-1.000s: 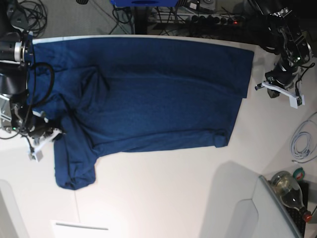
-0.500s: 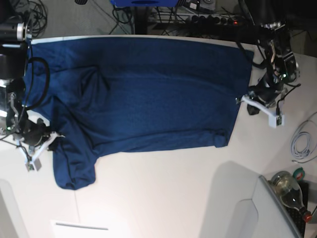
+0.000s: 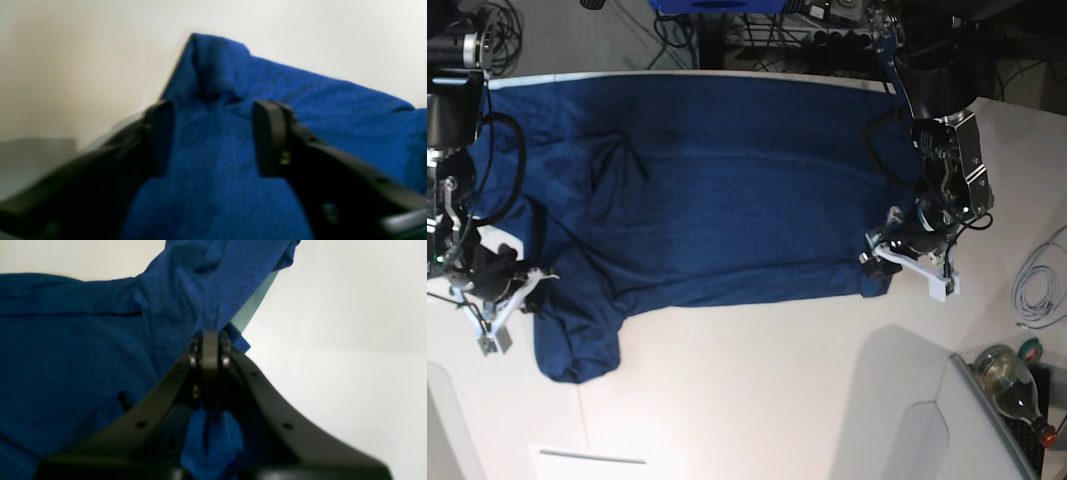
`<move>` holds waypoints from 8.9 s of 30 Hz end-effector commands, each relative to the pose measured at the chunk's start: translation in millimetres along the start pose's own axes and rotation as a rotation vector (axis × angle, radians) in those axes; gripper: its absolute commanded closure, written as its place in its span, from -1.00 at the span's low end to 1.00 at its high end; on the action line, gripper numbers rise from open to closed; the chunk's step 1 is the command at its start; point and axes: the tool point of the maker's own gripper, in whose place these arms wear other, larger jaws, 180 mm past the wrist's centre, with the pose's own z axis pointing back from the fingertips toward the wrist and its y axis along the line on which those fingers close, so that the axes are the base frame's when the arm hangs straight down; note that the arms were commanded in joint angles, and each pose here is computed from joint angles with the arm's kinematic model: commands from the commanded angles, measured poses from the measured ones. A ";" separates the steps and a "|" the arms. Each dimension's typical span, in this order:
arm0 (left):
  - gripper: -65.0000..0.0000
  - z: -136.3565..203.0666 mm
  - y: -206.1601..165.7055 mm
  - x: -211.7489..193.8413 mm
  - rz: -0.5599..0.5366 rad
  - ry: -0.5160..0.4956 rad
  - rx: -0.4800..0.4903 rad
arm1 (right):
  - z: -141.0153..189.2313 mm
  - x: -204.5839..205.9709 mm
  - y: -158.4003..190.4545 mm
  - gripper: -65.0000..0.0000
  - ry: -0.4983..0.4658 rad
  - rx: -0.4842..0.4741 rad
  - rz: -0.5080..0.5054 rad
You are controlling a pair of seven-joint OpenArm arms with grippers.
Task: Layout the t-shirt on the table in an organized manner, then fold the t-shirt properly
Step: 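Grasp the shirt side edge near the hem with the left gripper, then fold the held side edges inward toward the shirt middle with both grippers, then release the shirt edge with the left gripper and regrasp it nearby, then pinch the shirt side edge with the left gripper and lift it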
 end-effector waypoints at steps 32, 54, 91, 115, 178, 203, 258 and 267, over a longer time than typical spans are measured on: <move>1.00 -60.3 -31.8 49.7 0.057 0.023 0.167 | 4.4 14.3 -4.4 1.00 -0.048 -0.005 0.002; 0.25 -34.8 -27.2 49.1 0.068 0.034 0.327 | 4.4 14.3 -4.4 1.00 -0.048 -0.005 0.002; 1.00 -14.9 0.9 72.8 0.286 -0.066 0.344 | -1.4 1.2 -8.5 1.00 -0.014 -0.006 -0.024; 1.00 -10.3 -12.1 69.6 0.610 -0.148 0.213 | 17.3 21.1 -50.2 1.00 -0.101 -0.086 -0.134; 0.28 -48.5 -43.6 37.1 0.305 0.006 0.305 | 28.4 5.2 -70.5 1.00 -0.072 -0.129 -0.125; 1.00 -49.6 -37.4 31.6 0.169 0.016 0.375 | 28.4 5.2 -70.5 1.00 -0.072 -0.129 -0.125; 1.00 -0.7 -6.2 86.4 0.462 -0.226 0.393 | 40.9 10.4 -91.7 1.00 -0.112 -0.172 -0.176; 1.00 -13.5 -20.5 15.1 0.264 -0.081 0.404 | 40.9 8.7 -91.6 1.00 -0.109 -0.172 -0.177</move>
